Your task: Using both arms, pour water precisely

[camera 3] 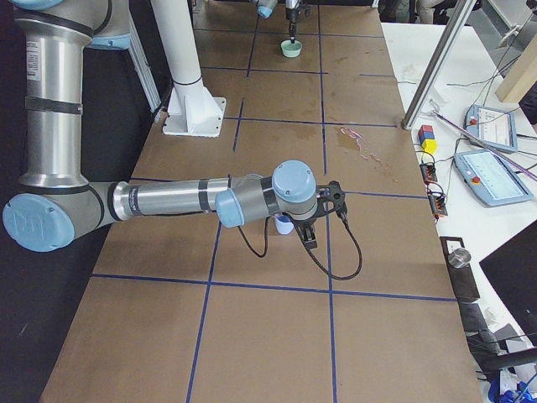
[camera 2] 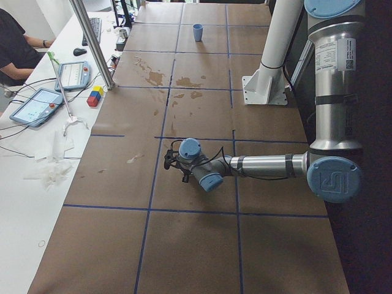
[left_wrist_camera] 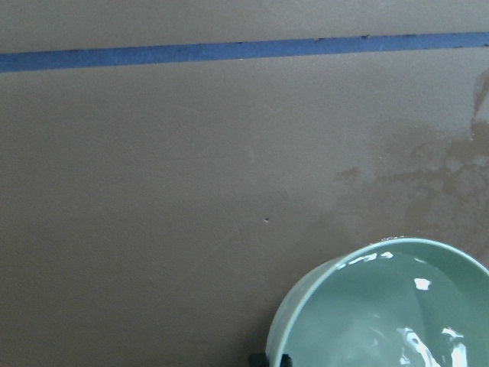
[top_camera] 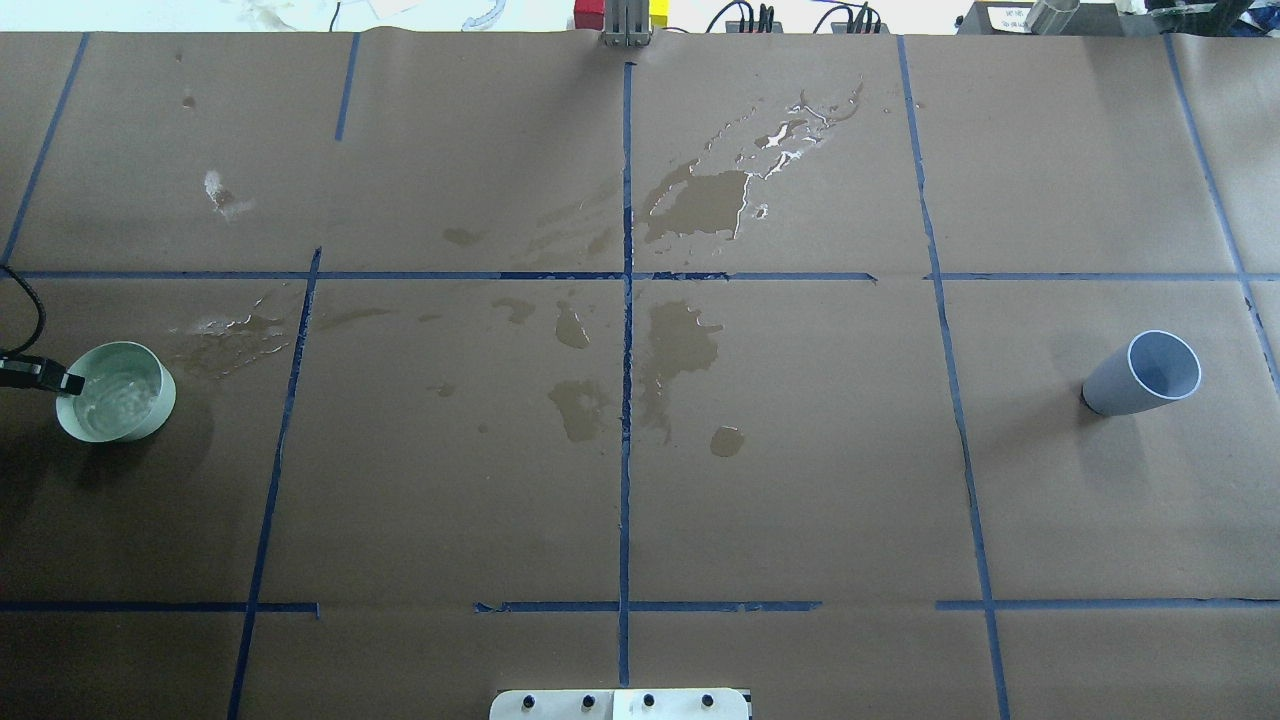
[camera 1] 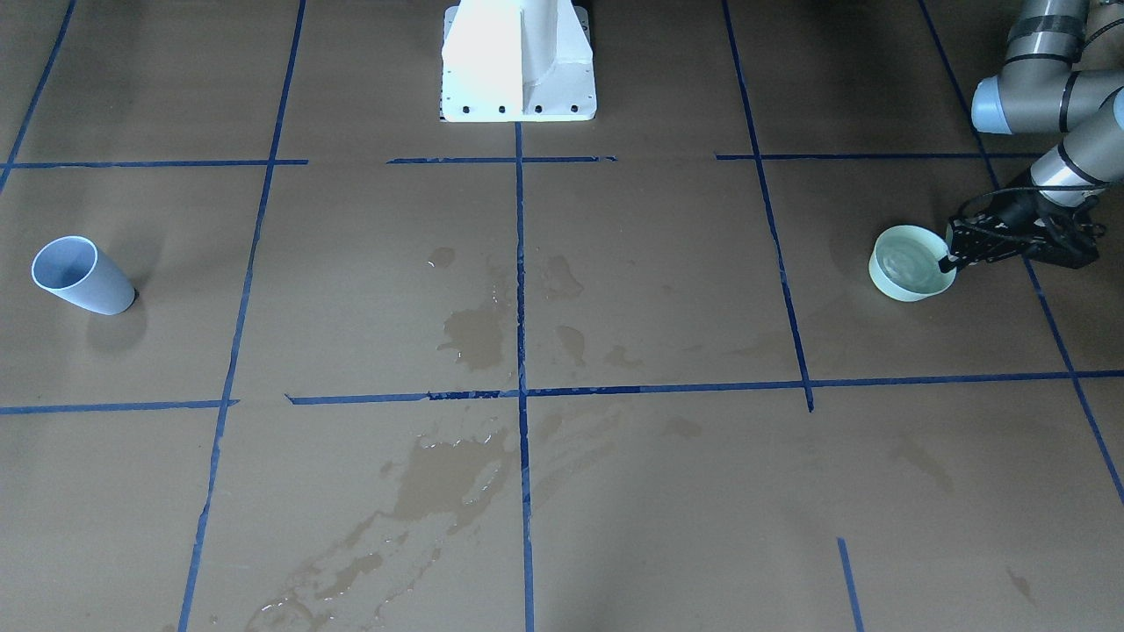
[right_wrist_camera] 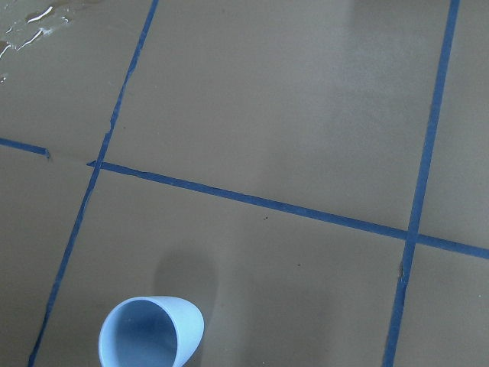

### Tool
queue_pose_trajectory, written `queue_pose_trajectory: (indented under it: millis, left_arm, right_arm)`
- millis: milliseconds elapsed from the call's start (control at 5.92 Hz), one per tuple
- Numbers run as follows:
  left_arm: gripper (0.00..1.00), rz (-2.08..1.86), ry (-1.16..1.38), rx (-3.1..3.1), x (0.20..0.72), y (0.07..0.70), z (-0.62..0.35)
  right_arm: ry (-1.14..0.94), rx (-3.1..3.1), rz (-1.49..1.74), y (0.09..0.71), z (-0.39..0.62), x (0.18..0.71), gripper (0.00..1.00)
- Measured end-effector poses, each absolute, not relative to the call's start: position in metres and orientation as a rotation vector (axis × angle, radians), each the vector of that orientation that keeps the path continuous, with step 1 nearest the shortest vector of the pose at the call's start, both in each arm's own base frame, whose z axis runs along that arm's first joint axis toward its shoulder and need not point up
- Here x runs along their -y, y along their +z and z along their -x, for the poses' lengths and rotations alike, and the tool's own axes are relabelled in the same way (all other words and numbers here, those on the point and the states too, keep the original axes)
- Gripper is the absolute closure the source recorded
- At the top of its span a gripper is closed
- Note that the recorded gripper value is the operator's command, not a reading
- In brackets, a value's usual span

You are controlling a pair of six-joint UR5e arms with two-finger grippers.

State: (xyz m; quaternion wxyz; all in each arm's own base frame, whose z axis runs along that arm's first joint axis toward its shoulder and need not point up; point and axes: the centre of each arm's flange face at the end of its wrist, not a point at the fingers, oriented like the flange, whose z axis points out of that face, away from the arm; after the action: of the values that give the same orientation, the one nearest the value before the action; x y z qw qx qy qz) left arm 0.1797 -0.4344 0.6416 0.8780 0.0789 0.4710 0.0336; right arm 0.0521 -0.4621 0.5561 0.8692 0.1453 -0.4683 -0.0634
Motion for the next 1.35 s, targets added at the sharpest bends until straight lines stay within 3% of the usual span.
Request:
queue_pose_trajectory:
  millis: [169,338,507,676,1351]
  left_arm:
    - [0.43,-0.167,0.065,-0.981,0.435,0.642,-0.177]
    - [0.34,-0.169,0.054,-0.985,0.437,0.642,-0.171]
    - [0.22,-0.176,0.031,-0.993,0.442,0.641,-0.157]
    - [0.00,-0.190,-0.003,-0.994,0.447,0.641,-0.140]
    - [0.00,-0.251,0.013,-0.921,0.469,0.650,-0.038]
  right_arm:
    - [-0.132,0.980,-0.303,0.556,-0.052,0.462,0.00]
    - [-0.133,0.980,-0.303,0.557,-0.052,0.462,0.00]
    - [-0.141,0.973,-0.299,0.557,-0.047,0.463,0.00]
    - [-0.155,0.937,-0.290,0.561,-0.039,0.465,0.00]
    - [-0.135,0.861,-0.181,0.583,-0.025,0.459,0.00]
